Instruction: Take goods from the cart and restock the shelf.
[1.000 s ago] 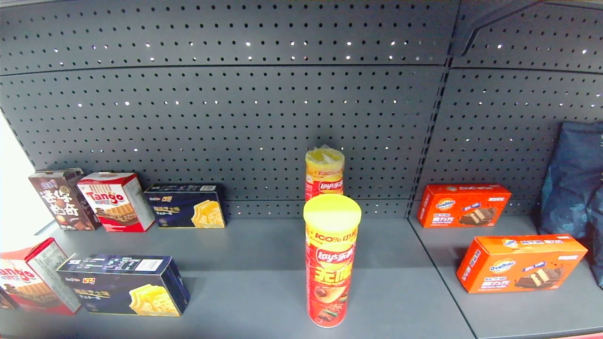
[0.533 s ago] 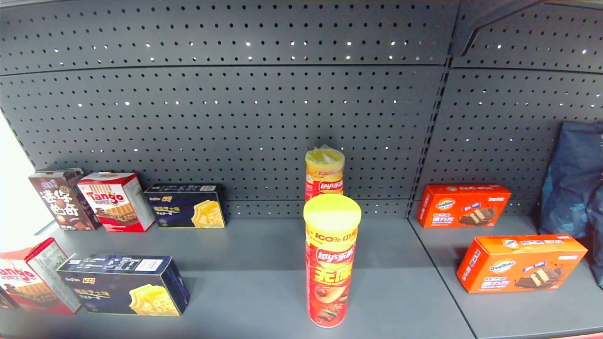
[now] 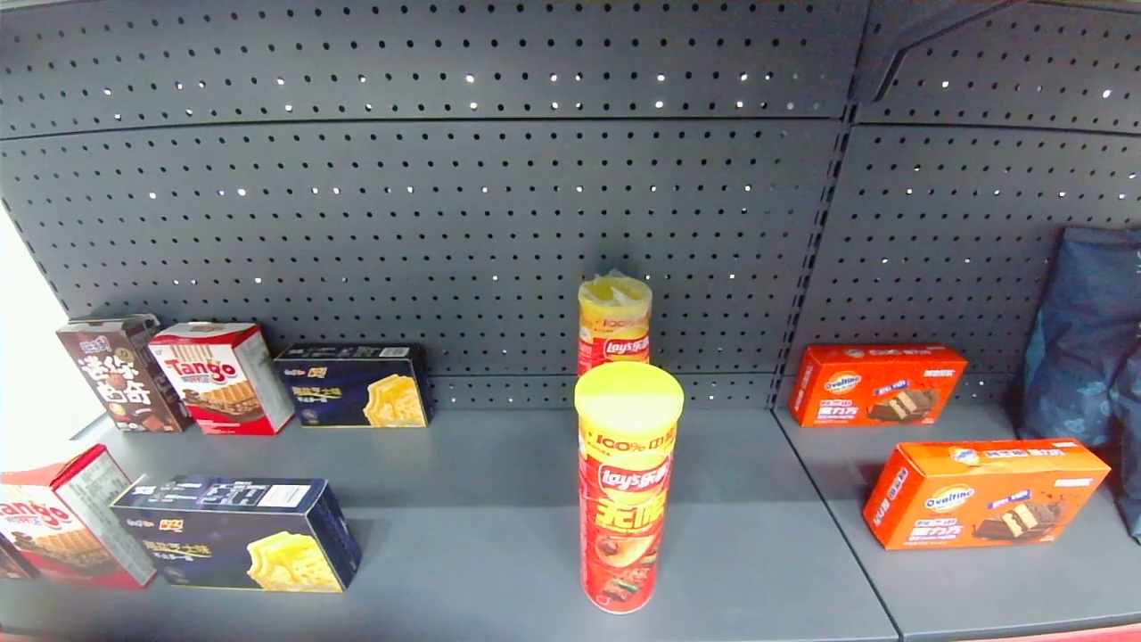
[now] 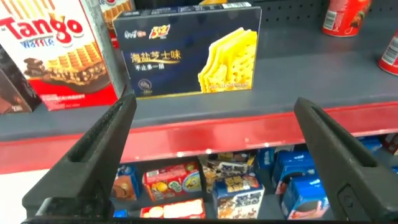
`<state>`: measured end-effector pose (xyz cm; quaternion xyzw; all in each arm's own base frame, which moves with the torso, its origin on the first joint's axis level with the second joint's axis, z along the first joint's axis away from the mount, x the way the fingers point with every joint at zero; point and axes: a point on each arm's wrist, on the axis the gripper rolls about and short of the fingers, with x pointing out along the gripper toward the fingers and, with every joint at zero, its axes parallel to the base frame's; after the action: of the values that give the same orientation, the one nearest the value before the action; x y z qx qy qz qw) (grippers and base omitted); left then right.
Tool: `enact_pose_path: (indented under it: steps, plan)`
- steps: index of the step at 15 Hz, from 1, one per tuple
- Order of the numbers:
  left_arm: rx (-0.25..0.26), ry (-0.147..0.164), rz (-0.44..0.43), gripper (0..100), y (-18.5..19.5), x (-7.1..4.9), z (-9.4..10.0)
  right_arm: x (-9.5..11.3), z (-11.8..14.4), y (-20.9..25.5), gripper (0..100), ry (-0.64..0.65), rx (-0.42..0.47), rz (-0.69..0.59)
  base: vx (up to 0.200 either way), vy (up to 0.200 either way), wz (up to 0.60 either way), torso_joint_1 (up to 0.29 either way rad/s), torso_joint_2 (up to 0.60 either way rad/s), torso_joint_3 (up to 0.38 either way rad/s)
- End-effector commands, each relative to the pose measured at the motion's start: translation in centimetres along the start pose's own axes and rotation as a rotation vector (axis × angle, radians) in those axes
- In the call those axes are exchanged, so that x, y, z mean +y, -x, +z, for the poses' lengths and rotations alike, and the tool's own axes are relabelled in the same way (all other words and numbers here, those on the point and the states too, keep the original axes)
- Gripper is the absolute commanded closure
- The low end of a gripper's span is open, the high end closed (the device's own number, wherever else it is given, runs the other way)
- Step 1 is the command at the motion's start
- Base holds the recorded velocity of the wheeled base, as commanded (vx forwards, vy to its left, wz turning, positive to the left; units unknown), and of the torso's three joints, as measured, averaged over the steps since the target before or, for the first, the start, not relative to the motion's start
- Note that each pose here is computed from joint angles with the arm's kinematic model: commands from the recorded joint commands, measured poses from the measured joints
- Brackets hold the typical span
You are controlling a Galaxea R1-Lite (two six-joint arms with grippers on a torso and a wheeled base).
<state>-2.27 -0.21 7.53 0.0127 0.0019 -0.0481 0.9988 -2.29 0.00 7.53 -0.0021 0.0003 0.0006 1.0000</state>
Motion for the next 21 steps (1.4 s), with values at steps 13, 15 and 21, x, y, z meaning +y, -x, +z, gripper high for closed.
enact_pose_path:
  steps: [13, 15, 21]
  plan:
    - [-0.004, 0.002, 0.0, 0, 0.02, 0.0, 0.05, 0.0, 0.01, -0.01, 0, 0.0, 0.001, 0.0, 0.0, 0.0, 0.0, 0.0, 0.0, 0.0]
    - [-0.004, 0.002, 0.0, 0, 0.02, 0.0, 0.05, 0.0, 0.02, -0.01, 0, 0.0, -0.001, 0.0, 0.0, 0.0, 0.0, 0.0, 0.0, 0.0]
    - [-0.004, 0.002, 0.0, 0, 0.02, 0.0, 0.05, 0.0, 0.02, -0.01, 0, 0.0, -0.001, 0.0, 0.0, 0.0, 0.0, 0.0, 0.0, 0.0]
